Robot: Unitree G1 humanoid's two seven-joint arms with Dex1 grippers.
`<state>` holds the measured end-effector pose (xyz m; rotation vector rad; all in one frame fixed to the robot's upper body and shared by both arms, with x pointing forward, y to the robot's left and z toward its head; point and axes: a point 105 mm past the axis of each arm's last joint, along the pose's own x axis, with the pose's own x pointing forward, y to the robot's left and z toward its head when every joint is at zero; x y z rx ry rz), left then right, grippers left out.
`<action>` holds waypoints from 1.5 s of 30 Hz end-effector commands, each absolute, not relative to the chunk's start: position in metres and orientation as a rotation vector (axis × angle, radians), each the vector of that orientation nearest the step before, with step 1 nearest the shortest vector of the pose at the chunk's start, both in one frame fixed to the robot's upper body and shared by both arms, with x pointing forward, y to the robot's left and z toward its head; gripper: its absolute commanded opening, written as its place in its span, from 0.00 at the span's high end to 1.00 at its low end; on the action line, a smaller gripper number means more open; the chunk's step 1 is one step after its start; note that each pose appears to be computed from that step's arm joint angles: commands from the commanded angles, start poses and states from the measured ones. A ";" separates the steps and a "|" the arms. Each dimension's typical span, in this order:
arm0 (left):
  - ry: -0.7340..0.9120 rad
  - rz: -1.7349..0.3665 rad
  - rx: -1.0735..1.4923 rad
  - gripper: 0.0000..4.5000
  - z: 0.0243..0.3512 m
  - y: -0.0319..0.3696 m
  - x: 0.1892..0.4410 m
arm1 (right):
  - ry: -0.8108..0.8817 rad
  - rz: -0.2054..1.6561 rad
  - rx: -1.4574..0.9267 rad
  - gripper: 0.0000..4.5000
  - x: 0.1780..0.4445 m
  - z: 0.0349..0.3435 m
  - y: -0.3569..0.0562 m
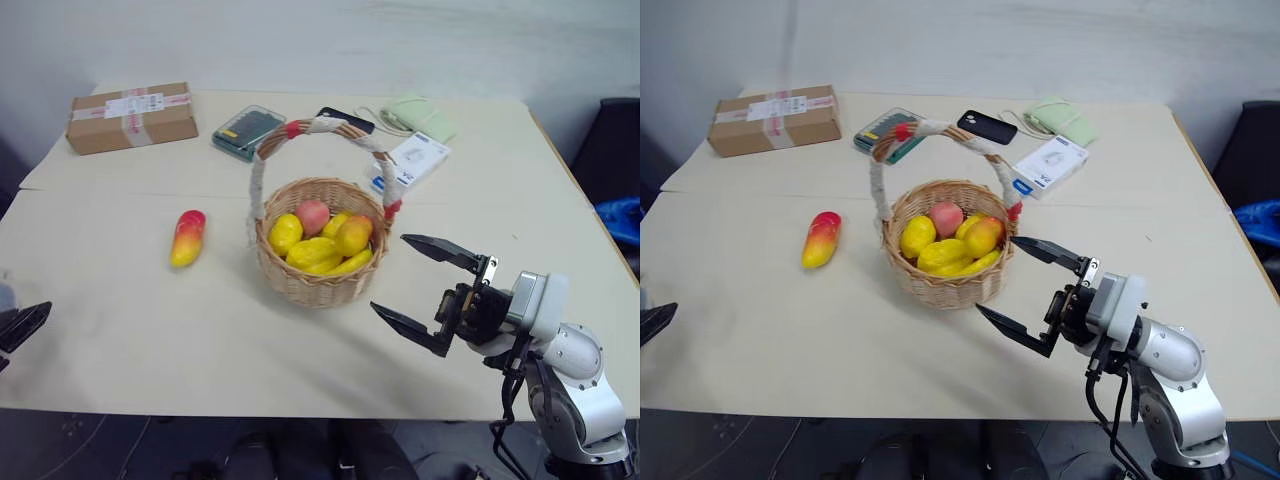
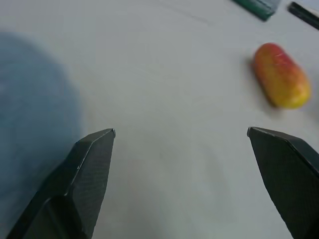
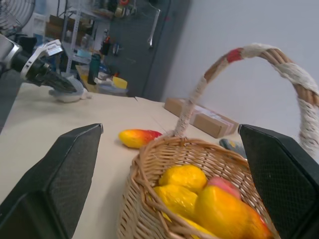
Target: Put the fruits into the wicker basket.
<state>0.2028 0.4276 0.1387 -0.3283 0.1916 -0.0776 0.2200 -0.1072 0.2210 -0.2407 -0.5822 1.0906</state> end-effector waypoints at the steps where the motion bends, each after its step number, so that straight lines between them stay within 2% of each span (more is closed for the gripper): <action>1: 0.188 -0.228 -0.300 0.01 0.169 0.399 0.220 | -0.650 1.108 -0.314 0.00 0.210 0.236 -0.104; 5: 0.227 -0.344 -0.187 0.01 0.183 0.368 0.250 | -0.610 1.128 -0.316 0.00 0.209 0.229 -0.103; 9: 0.281 -0.446 -0.214 0.01 0.196 0.317 0.308 | -0.587 1.049 -0.317 0.00 0.223 0.227 -0.116; 11: 0.381 -0.474 -0.236 0.01 0.191 0.295 0.331 | -0.587 1.035 -0.319 0.00 0.227 0.227 -0.118; 15: 0.451 -0.503 -0.208 0.01 0.182 0.269 0.368 | -0.579 1.031 -0.325 0.00 0.230 0.224 -0.118; 20: 0.519 -0.400 -0.081 0.01 0.163 0.266 0.401 | -0.572 1.001 -0.326 0.00 0.231 0.225 -0.119; 26: 0.598 -0.432 -0.004 0.01 0.142 0.256 0.400 | -0.570 0.931 -0.313 0.00 0.229 0.227 -0.126; 30: 0.614 -0.405 0.081 0.01 0.134 0.264 0.397 | -0.577 0.913 -0.310 0.00 0.228 0.228 -0.127; 33: 0.628 -0.383 0.172 0.14 0.133 0.273 0.391 | -0.574 0.911 -0.311 0.00 0.228 0.227 -0.127; 37: 0.700 -0.425 0.294 0.39 0.122 0.282 0.372 | -0.571 0.911 -0.308 0.00 0.228 0.224 -0.128; 40: 0.698 -0.428 0.269 0.57 0.125 0.289 0.363 | -0.573 0.912 -0.305 0.00 0.228 0.224 -0.129; 43: 0.539 -0.510 0.189 0.58 0.150 0.285 0.362 | -0.574 0.913 -0.303 0.00 0.229 0.224 -0.128; 45: 0.293 -0.626 0.087 0.58 0.192 0.279 0.361 | -0.576 0.915 -0.301 0.00 0.231 0.225 -0.127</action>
